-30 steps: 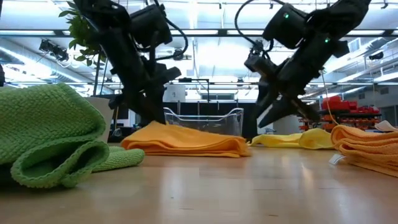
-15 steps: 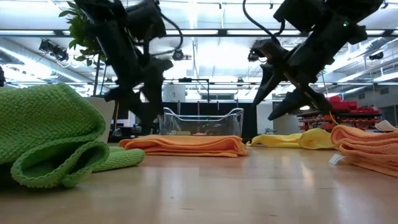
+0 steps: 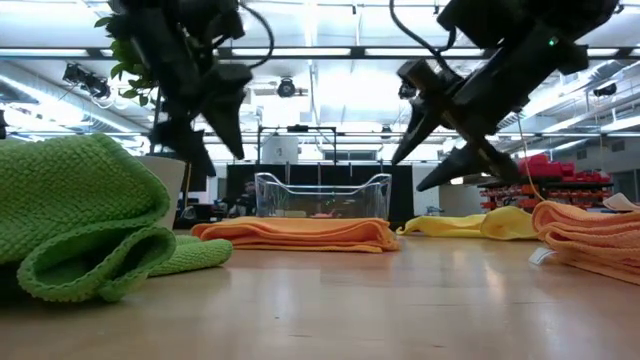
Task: Fold microfiber towels
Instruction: Stack the orange towel on the bottom orange towel
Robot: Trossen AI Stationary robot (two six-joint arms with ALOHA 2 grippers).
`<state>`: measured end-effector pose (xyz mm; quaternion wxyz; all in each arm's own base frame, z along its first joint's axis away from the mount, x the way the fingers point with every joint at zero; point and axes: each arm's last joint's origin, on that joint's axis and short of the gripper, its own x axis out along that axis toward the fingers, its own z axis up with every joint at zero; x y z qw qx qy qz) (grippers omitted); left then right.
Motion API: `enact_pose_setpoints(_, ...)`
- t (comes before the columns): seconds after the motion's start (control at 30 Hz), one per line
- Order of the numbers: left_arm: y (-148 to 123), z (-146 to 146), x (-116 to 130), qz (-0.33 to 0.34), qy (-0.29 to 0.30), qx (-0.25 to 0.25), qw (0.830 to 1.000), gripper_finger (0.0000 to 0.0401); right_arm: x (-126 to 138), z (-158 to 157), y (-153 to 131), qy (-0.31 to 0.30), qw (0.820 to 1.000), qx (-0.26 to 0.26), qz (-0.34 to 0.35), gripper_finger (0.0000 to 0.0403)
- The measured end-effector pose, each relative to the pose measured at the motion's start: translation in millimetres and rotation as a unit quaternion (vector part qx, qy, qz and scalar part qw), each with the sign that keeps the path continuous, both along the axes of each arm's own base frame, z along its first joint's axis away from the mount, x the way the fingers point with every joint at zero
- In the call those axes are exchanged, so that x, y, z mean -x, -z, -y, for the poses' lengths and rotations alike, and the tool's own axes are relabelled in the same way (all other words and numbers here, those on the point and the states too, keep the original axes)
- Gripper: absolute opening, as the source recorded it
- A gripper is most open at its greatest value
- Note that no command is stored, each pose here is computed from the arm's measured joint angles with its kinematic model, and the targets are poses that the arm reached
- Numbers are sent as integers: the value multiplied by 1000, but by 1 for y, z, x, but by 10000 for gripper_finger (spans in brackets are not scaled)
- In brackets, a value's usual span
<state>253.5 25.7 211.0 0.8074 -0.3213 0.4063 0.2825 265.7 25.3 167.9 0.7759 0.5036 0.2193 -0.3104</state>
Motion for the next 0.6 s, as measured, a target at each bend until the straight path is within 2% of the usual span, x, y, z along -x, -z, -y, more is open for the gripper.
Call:
enact_pose_setpoints(0.1, 27, 0, 3, 28, -3, 23, 999, 317, -10, 1, 13, 7, 1000, 0, 7, 224)
enact_pose_setpoints(0.23, 63, -5, 18, 85, -47, 57, 994, 316, -20, 3, 37, 17, 1000, -7, -7, 224)
enact_pose_setpoints(0.37, 79, -12, 31, 101, -78, 60, 990, 316, -24, 5, 57, 25, 999, -10, -25, 224)
enact_pose_setpoints(0.6, 98, -15, 28, 134, -81, 65, 986, 315, -41, 9, 70, 22, 999, -24, 29, 224)
